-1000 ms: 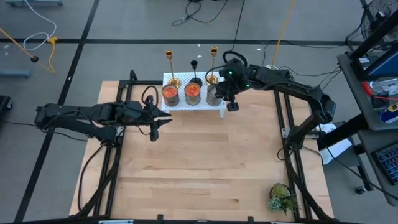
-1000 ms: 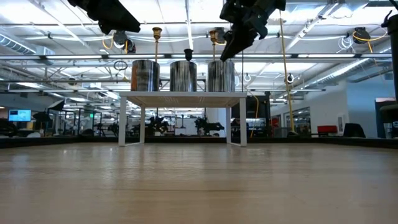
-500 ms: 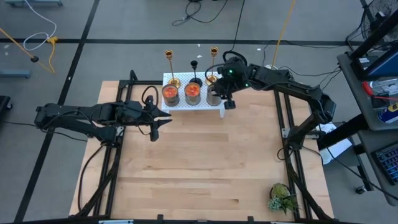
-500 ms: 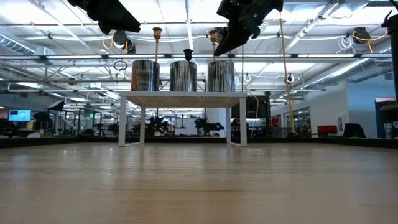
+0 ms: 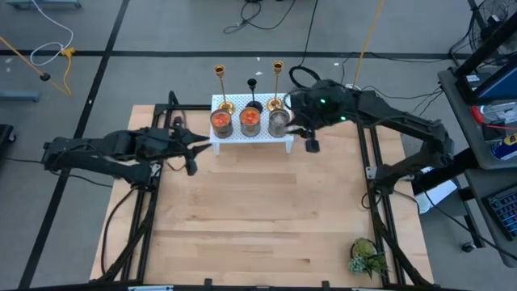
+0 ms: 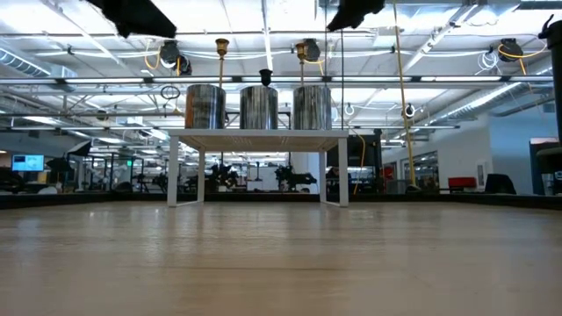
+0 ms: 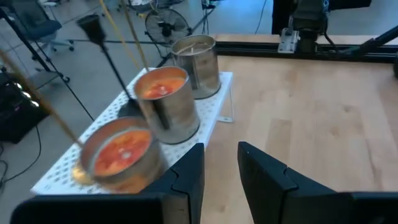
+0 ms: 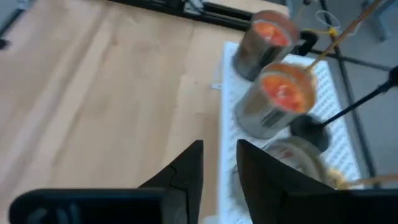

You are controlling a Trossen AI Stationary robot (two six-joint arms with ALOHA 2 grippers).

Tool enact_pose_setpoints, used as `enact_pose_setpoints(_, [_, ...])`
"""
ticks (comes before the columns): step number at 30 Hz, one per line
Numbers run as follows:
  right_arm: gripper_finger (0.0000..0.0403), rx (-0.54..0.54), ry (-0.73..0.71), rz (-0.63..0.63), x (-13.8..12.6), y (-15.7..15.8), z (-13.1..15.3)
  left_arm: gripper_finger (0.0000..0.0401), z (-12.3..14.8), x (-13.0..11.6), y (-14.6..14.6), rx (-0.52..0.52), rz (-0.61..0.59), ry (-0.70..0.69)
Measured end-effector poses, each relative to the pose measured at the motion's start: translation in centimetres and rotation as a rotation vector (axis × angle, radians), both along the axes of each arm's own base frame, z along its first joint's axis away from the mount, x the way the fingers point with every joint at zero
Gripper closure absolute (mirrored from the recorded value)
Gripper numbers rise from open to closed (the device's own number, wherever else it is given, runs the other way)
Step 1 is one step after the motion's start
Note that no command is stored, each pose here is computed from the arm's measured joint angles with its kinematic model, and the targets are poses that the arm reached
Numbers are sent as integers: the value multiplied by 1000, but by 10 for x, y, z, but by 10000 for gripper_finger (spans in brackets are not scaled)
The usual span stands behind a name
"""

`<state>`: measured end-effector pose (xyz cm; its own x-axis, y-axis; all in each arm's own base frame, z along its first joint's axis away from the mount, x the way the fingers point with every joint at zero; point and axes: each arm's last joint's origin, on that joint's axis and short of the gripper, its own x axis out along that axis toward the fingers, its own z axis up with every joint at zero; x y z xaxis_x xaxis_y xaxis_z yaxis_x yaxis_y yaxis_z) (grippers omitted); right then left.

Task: Pick & Place candle stick holders
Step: Return to Home Position

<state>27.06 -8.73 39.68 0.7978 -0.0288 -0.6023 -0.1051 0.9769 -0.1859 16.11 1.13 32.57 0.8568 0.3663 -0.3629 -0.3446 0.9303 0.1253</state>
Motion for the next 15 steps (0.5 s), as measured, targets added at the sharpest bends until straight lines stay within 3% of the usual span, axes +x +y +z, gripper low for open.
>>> enact_pose_setpoints(4, [331, 29, -12, 45, -22, 18, -7, 298, 5, -23, 0, -6, 2, -25])
enact_pose_setpoints(9, [366, 71, -80, 35, -51, 35, -38, 298, 0, -42, 0, 22, 18, -92])
enact_pose_setpoints(15, [400, 107, -242, -6, -89, 45, -79, 315, -28, -55, 0, 24, 17, -188])
